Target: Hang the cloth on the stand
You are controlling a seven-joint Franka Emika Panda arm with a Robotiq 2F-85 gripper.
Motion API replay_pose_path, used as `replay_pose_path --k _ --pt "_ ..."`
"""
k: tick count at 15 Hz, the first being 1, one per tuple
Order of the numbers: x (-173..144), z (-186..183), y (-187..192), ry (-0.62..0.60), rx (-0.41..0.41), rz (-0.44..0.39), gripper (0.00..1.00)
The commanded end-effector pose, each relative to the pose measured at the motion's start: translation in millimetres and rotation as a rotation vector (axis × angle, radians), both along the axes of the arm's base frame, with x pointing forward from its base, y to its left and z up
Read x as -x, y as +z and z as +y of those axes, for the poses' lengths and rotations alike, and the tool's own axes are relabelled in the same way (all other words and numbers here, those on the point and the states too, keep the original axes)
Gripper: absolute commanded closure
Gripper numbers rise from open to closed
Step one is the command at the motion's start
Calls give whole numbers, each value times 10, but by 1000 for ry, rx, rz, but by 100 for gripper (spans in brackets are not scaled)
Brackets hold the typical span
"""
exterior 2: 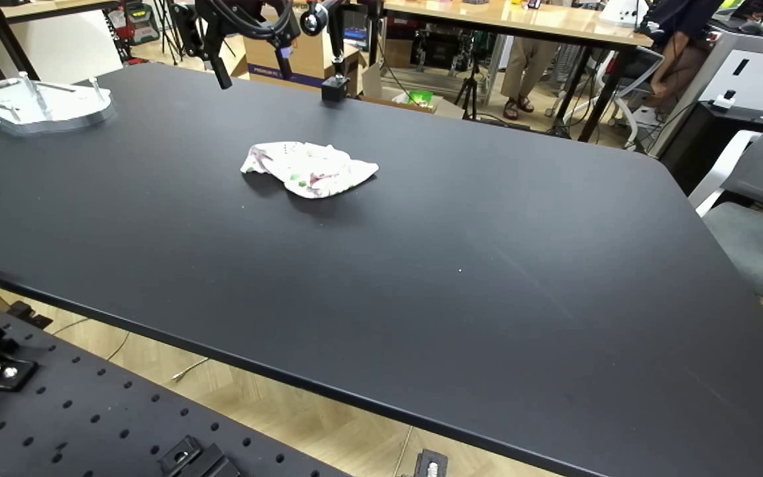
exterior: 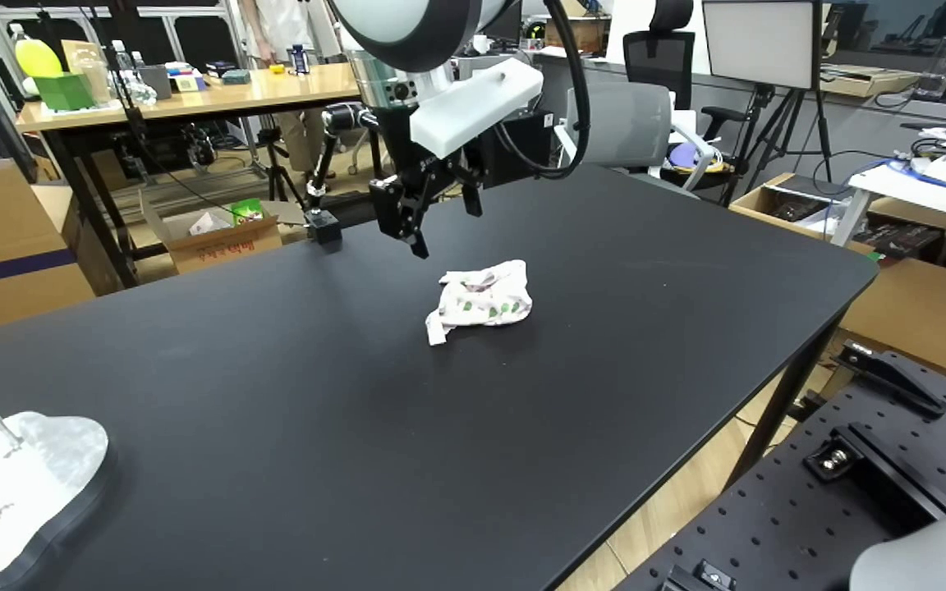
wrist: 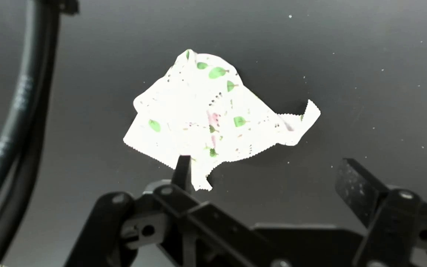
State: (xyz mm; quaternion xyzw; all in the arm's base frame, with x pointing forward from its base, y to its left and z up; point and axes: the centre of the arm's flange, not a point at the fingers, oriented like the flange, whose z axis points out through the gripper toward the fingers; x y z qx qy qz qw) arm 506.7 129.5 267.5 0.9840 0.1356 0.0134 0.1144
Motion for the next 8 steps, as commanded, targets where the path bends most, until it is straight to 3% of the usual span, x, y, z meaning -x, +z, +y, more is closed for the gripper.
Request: replay_pose_path --k 1,8 --pt "26 -51 -74 -30 -22 -29 0" --pt "178 -518 -411 -126 -31 -35 0"
